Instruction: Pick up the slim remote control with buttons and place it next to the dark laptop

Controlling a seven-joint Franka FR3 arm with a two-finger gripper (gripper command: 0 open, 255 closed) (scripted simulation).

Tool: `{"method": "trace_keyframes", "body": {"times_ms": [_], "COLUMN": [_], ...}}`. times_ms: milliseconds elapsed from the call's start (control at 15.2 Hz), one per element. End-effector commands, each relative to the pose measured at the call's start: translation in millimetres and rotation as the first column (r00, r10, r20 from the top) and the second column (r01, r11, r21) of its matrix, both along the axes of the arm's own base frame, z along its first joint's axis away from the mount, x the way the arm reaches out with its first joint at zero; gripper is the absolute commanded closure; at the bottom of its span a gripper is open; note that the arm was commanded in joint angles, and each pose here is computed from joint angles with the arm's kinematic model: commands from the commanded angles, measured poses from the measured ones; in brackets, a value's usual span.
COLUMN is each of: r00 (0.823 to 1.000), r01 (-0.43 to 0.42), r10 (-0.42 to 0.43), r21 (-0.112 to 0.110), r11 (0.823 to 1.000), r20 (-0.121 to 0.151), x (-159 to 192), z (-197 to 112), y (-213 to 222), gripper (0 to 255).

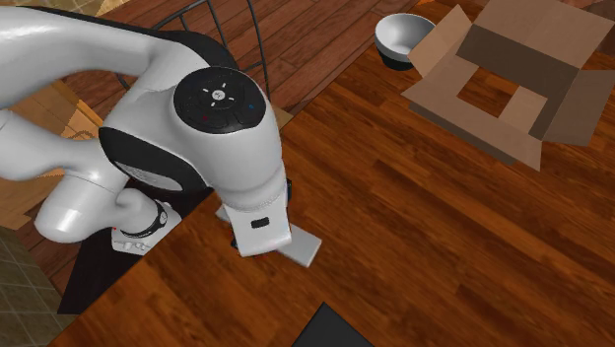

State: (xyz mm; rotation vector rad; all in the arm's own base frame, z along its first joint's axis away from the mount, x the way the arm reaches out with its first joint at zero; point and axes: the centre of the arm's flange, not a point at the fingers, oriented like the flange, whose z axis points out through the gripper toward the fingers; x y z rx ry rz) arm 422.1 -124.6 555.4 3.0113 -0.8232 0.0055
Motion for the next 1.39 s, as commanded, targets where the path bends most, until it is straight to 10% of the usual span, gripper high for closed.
{"method": "trace_keyframes", "body": {"times_ms": [0,1320], "r00": [1.000,1.000], "r01": [-0.002,-0.002], "r10": [0.002,0.002], "r21": [0.000,0.000], "r11": [1.000,1.000], "r20": [0.000,0.000], "x": [-11.6,-101.5], "z": [1.6,-19.1], "y": [-24.0,-222.8], "gripper": [255,255]}}
